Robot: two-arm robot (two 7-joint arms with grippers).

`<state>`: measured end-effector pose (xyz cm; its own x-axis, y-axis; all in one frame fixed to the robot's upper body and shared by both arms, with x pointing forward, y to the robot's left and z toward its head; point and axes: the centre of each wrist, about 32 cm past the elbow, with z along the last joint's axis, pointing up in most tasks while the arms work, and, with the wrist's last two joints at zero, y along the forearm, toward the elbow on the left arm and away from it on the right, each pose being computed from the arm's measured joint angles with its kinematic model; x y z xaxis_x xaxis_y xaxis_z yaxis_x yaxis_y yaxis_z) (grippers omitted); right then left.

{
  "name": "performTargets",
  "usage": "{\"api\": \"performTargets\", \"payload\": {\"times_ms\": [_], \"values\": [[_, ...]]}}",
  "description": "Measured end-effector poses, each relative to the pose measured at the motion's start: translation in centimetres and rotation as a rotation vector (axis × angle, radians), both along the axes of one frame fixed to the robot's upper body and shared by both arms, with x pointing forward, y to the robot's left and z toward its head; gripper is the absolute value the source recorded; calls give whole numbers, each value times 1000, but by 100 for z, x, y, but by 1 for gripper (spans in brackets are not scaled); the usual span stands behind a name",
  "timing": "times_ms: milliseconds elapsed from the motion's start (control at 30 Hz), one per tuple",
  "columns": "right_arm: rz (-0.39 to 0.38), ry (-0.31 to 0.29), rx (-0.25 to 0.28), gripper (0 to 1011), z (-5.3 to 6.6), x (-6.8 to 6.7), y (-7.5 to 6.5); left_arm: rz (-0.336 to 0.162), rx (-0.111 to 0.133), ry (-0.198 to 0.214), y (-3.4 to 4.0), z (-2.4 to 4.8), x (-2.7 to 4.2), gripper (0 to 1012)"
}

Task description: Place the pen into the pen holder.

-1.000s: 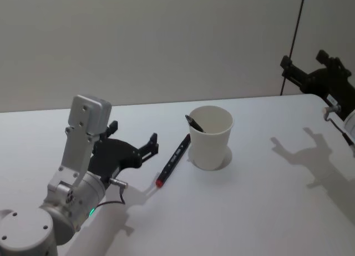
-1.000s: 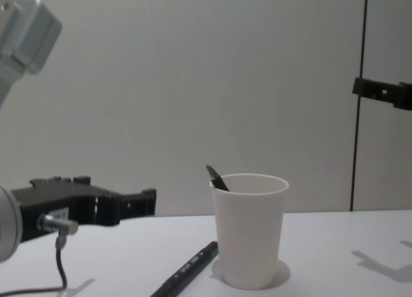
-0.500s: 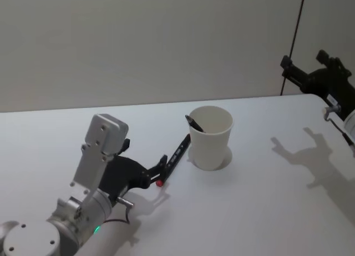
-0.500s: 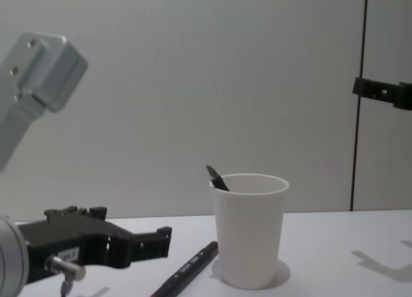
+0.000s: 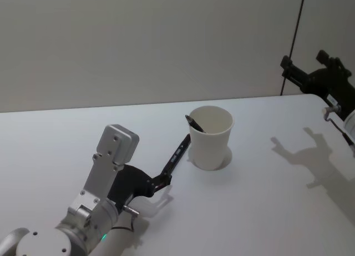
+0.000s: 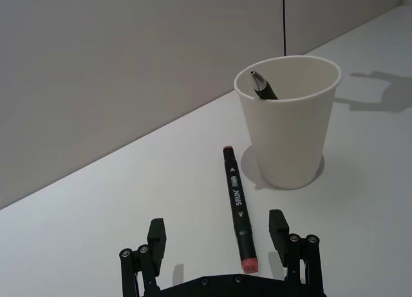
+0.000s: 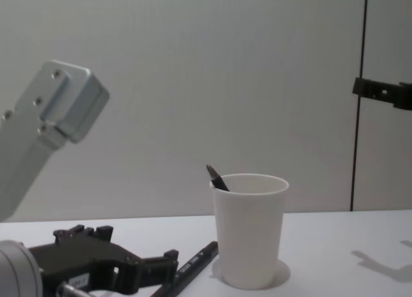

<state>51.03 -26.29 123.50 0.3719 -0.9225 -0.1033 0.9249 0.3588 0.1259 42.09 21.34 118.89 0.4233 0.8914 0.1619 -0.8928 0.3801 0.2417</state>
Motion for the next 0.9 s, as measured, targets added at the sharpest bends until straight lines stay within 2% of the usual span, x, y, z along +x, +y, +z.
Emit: {"api": "performTargets", "payload": {"times_ms": [333,900], "values": [[0,0,0,1001,0,0,0,-6,16,16,-95,-83,11,1001],[0,0,0,1001,0,0,0,-22,12,27,-224,-123,113,1001]]}}
